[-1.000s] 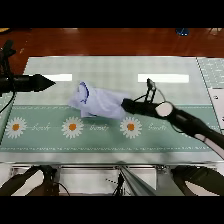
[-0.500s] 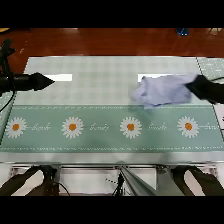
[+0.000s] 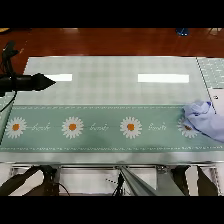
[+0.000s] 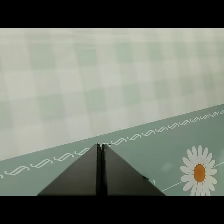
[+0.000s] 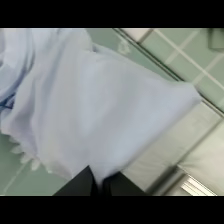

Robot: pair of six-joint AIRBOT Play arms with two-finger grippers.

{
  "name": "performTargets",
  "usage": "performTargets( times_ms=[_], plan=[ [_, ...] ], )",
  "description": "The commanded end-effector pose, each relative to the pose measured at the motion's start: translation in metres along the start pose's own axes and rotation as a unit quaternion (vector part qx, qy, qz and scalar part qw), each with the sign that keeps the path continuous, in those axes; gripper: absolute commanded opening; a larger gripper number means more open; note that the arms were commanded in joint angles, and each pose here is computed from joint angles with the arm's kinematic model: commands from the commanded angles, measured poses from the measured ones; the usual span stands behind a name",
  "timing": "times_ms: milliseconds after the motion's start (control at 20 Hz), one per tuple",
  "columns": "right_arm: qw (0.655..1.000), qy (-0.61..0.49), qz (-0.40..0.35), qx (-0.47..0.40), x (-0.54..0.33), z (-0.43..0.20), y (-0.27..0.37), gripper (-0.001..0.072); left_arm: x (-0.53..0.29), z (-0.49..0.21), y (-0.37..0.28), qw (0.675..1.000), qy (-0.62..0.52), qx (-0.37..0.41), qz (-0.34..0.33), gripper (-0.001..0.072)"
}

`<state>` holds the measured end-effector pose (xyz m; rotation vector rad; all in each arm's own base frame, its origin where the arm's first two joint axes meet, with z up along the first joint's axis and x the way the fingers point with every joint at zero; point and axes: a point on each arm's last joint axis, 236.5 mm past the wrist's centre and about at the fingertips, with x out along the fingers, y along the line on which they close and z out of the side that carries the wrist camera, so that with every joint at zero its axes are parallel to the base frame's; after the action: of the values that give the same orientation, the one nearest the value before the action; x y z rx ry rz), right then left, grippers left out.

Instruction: Fold the shirts.

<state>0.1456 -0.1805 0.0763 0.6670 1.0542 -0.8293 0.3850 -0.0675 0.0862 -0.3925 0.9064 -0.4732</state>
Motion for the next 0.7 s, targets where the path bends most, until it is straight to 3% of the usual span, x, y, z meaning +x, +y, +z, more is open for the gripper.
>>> performTargets(
  times_ms=[0,450,650],
  plan=[
    [0.988,0.040,-0.145,0.030,-0.013,-0.021,-0.084,0.0028,0.007,0.003,0.010,1.000,-0.004,-0.008,0.007,0.0024],
    [0.951,0.195,-0.239,0.025,-0.008,-0.102,-0.143,0.0029,0.013,0.023,0.033,0.998,-0.045,-0.016,0.040,0.0024],
    [0.930,0.213,-0.299,0.004,-0.014,-0.109,-0.170,0.0030,0.013,0.023,0.033,0.998,-0.045,0.002,0.041,0.0025]
  ],
)
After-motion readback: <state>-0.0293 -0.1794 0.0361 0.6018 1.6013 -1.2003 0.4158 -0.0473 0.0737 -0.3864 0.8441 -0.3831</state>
